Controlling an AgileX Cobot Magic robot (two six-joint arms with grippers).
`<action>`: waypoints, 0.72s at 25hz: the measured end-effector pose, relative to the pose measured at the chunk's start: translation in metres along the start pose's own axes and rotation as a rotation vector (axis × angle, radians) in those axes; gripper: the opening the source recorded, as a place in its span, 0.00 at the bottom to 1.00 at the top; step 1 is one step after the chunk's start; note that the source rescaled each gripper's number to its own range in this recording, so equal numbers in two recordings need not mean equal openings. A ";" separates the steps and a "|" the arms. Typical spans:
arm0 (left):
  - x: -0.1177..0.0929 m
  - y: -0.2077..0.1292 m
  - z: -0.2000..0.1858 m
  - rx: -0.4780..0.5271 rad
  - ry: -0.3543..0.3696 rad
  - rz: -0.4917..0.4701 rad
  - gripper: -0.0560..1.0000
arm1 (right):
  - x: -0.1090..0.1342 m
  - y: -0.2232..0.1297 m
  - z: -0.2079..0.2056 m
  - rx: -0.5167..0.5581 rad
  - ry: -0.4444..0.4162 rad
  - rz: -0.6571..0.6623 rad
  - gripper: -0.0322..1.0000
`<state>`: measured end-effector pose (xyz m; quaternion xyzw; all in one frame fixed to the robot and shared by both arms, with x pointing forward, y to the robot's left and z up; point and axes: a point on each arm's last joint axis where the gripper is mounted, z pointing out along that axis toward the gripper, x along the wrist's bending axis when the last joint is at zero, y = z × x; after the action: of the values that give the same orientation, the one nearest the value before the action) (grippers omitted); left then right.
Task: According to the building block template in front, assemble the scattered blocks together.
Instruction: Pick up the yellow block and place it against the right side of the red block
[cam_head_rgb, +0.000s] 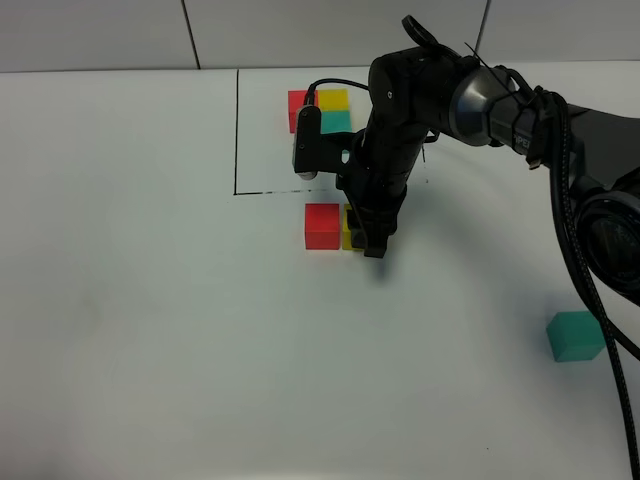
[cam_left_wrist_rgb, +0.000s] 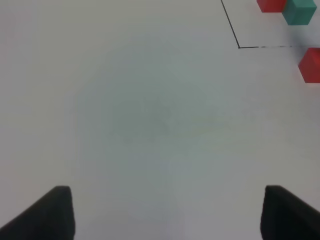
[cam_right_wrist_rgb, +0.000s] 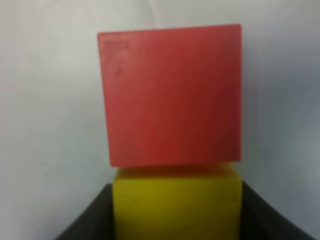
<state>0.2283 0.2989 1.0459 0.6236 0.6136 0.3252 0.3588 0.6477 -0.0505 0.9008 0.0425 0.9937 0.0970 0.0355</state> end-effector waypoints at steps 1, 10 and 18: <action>0.000 0.000 0.000 0.000 0.000 0.000 0.94 | 0.000 0.000 0.000 0.000 0.000 -0.001 0.03; 0.000 0.000 0.000 0.000 0.000 0.000 0.94 | 0.000 0.001 0.000 -0.001 0.000 -0.004 0.03; 0.000 0.000 0.000 0.000 0.000 0.000 0.94 | 0.000 0.001 0.000 -0.001 0.001 -0.004 0.03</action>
<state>0.2283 0.2989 1.0459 0.6236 0.6136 0.3252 0.3588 0.6474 -0.0499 0.9010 0.0406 0.9938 0.0974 0.0350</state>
